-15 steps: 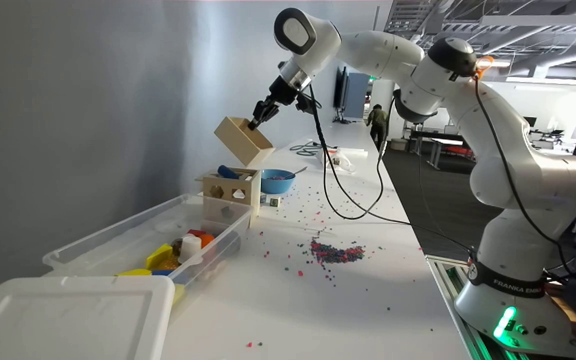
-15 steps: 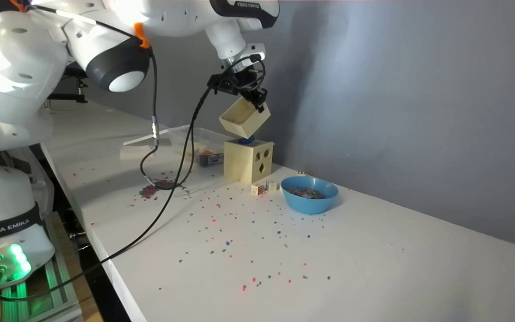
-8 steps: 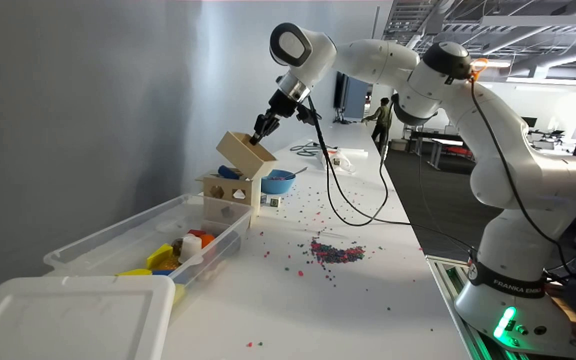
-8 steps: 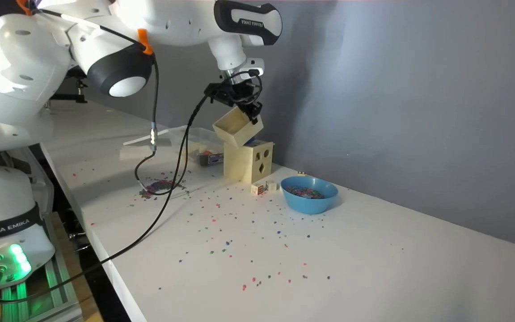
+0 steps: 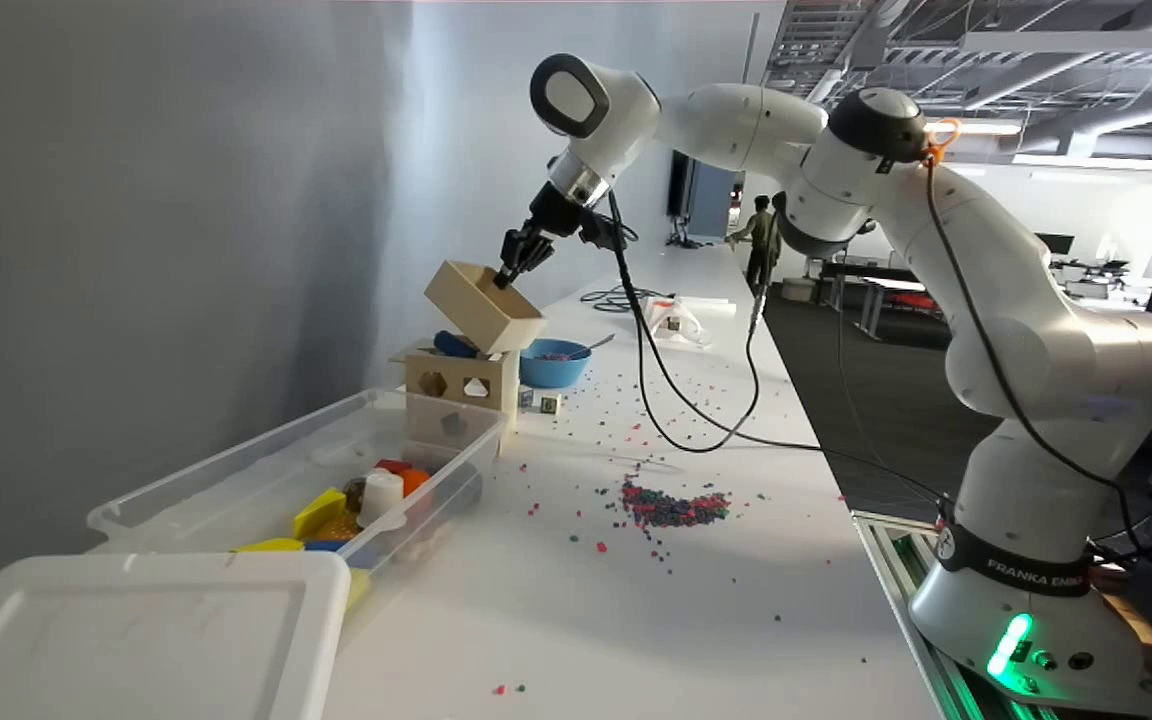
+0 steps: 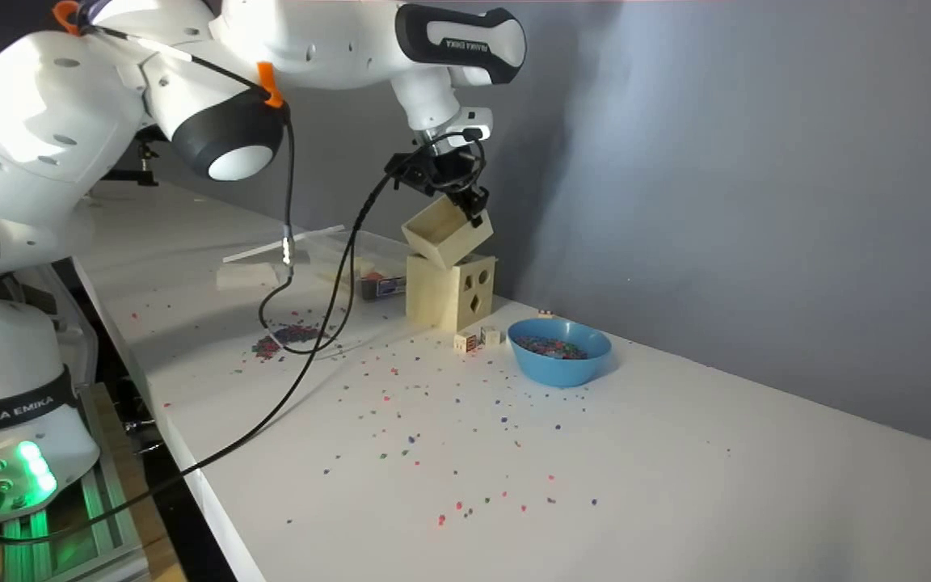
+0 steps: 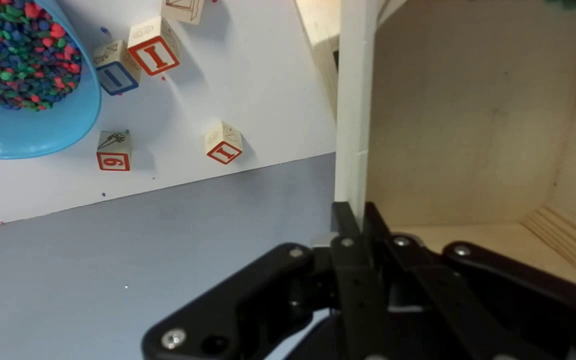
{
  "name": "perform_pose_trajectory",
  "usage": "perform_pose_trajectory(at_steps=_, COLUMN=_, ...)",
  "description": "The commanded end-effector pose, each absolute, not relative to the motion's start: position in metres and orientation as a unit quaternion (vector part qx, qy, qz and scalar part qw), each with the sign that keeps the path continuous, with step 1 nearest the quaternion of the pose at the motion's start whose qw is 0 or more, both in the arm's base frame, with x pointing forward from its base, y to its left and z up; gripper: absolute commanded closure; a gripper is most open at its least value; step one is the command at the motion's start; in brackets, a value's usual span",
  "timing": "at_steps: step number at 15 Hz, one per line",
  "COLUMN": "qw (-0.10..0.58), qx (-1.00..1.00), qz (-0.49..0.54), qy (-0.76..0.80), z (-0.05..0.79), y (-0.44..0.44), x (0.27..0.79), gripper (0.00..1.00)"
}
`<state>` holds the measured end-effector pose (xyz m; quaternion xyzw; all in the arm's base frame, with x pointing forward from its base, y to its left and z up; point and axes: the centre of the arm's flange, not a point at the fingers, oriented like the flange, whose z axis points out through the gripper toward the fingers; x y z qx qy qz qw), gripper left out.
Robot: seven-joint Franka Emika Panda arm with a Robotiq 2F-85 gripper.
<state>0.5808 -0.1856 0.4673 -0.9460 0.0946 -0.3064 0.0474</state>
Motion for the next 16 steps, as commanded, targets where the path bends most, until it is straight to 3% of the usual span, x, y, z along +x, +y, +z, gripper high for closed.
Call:
perform_pose_trajectory(at_steps=1, qw=0.041, qx=-0.945, qz=-0.302, qy=0.115, z=0.489, y=-0.203, x=0.618, gripper=0.98)
perform_pose_trajectory(at_steps=6, qw=0.045, qx=-0.943, qz=-0.304, qy=0.126, z=0.497, y=-0.201, x=0.628, gripper=0.98)
perform_pose_trajectory(at_steps=7, qw=0.045, qx=-0.942, qz=-0.304, qy=0.132, z=0.498, y=-0.199, x=0.631, gripper=0.68)
perform_pose_trajectory(at_steps=8, qw=0.044, qx=-0.942, qz=-0.305, qy=0.137, z=0.499, y=-0.198, x=0.634, gripper=0.68)
perform_pose_trajectory(at_steps=16, qw=0.038, qx=-0.937, qz=-0.314, qy=0.151, z=0.507, y=-0.189, x=0.639, gripper=0.14)
